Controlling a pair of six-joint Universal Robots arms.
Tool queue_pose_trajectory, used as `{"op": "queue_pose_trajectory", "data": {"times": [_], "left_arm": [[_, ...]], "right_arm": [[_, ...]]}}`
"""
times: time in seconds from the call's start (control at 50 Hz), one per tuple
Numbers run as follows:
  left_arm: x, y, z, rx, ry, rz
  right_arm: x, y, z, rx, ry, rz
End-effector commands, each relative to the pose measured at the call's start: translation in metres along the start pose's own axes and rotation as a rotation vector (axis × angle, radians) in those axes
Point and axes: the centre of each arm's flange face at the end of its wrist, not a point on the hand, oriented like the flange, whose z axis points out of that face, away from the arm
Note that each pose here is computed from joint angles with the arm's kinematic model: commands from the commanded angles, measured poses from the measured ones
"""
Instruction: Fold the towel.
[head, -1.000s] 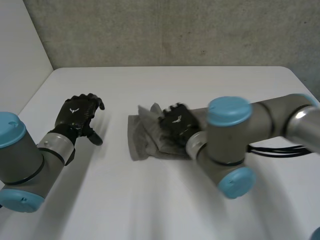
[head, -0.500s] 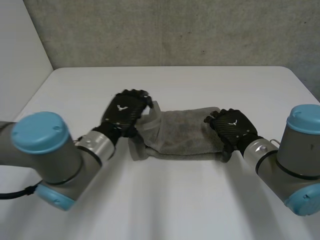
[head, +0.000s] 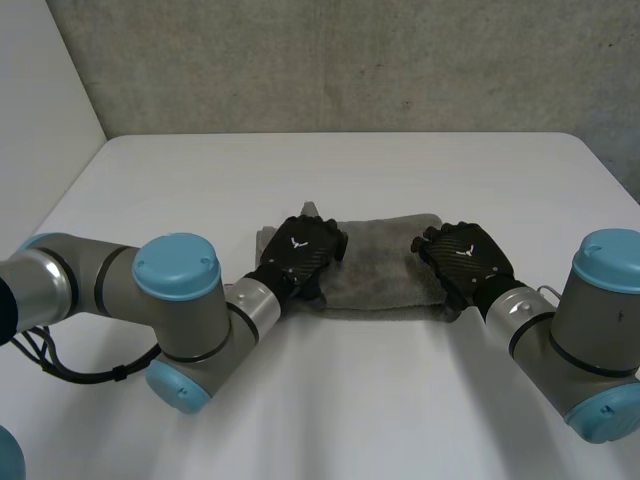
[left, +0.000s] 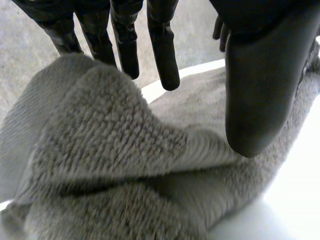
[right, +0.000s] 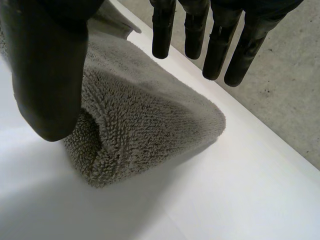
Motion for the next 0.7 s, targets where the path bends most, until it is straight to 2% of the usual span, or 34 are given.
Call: {"op": "queue_pose_trajectory", "data": {"times": [0.02, 0.1, 0.34, 0.7], "left_arm": [[-0.029, 0.01, -0.016, -0.096, -0.165, 0.02], [-0.033, 0.013, -0.025, -0.123, -0.201, 0.014], [-0.024, 0.026, -0.051, -0.2, -0.199, 0.002], [-0.015, 0.011, -0.079, -0.193, -0.187, 0.002]], "right_arm": [[-0.003, 0.005, 0.001, -0.013, -0.008, -0.002], [-0.003, 0.007, 0.002, -0.018, -0.009, -0.002], [-0.008, 0.021, 0.007, -0.055, -0.028, 0.008], [0.004, 0.013, -0.005, -0.072, -0.004, 0.014]]}}
